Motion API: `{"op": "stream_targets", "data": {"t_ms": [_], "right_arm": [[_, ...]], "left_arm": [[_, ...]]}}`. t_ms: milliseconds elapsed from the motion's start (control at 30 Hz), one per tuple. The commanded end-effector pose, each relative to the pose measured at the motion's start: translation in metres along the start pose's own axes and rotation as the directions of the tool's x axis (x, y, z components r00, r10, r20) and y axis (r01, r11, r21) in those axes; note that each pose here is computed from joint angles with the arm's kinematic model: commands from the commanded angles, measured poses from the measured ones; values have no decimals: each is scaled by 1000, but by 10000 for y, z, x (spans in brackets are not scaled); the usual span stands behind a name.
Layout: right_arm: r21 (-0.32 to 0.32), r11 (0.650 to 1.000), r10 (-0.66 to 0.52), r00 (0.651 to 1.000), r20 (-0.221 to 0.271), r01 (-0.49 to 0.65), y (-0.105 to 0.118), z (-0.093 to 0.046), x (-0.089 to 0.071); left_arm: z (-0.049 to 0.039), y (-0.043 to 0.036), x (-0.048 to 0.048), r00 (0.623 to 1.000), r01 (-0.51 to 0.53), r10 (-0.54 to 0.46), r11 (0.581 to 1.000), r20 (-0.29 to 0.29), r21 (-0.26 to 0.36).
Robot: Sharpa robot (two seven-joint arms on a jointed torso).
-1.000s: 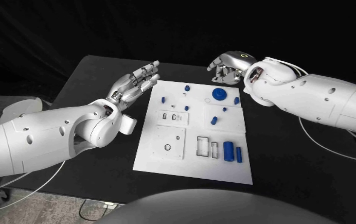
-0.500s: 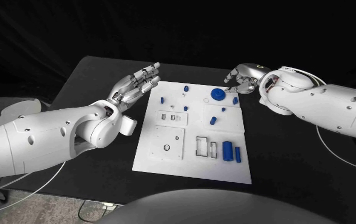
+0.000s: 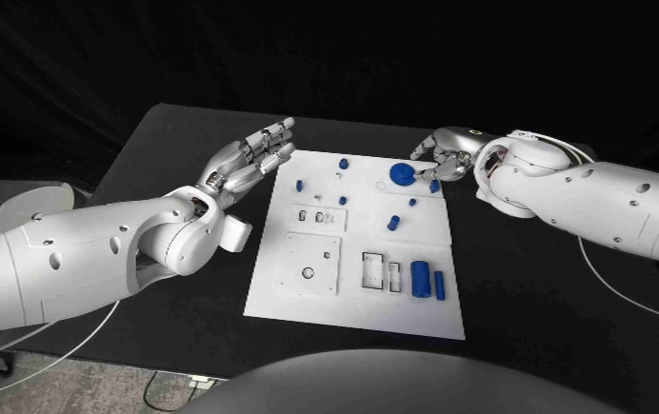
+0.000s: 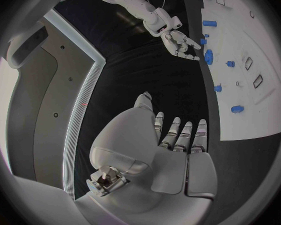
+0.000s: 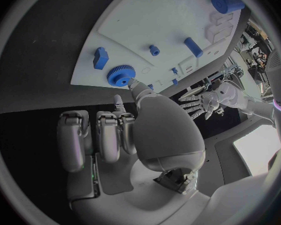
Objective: Assemble the parts on the task board
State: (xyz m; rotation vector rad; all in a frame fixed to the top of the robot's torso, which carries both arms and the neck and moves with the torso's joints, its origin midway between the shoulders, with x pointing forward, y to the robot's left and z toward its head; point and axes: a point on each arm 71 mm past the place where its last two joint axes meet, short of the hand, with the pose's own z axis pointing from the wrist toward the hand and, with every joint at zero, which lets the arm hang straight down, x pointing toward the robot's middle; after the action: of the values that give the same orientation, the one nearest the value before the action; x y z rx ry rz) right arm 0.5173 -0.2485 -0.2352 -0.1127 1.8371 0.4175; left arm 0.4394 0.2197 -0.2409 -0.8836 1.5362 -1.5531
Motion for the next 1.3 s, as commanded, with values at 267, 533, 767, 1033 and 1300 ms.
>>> {"op": "stream_targets", "data": {"t_ms": [267,533,767,1033,1300], "right_arm": [[-12,1000,2,1000,-8,-2,34,33,85],[-27,999,33,998,50,-32,11,12,58],[-57,997,52,992,116,-45,37,5,15],[-64,997,56,989,134,-48,44,16,7],[-40,998,48,998,49,-46,60,42,74]], "left_arm": [[5,-2,21,1000,14,-14,1000,-20,0],[-2,7,13,1000,13,-13,1000,-16,-7],[-10,18,2,1000,12,-12,1000,-13,-10],[-3,29,15,1000,16,-16,1000,-19,-12],[-7,35,8,1000,16,-16,1000,-19,-16]]}}
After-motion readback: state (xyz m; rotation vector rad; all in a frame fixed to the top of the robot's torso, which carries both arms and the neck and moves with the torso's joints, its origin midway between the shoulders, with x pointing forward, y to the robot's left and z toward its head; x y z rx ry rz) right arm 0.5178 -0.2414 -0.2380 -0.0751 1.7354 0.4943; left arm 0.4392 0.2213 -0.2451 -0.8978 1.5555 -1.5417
